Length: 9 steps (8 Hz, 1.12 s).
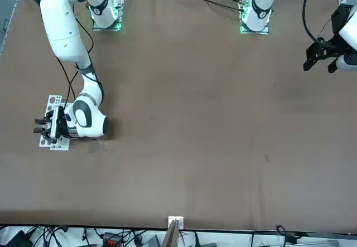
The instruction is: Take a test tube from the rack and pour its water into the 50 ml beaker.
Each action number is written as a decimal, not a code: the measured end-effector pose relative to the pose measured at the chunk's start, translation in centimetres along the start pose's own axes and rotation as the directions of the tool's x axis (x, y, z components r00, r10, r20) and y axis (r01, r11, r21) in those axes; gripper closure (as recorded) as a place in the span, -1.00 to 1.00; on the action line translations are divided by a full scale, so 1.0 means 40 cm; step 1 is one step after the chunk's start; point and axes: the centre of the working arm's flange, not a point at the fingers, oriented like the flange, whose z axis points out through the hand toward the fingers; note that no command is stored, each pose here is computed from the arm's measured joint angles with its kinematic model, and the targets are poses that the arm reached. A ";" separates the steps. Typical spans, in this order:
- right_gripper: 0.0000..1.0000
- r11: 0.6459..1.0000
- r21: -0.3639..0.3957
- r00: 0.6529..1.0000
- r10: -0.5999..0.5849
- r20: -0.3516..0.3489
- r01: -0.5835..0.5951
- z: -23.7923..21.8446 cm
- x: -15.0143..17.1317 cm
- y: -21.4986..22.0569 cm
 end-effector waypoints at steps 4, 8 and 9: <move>0.59 1.000 -0.025 1.000 0.016 -0.019 -0.017 -0.041 0.147 -0.034; 0.59 0.997 -0.009 0.996 0.081 0.045 -0.081 -0.109 0.407 -0.047; 0.59 0.998 -0.008 0.994 0.065 0.083 -0.065 -0.140 0.453 -0.039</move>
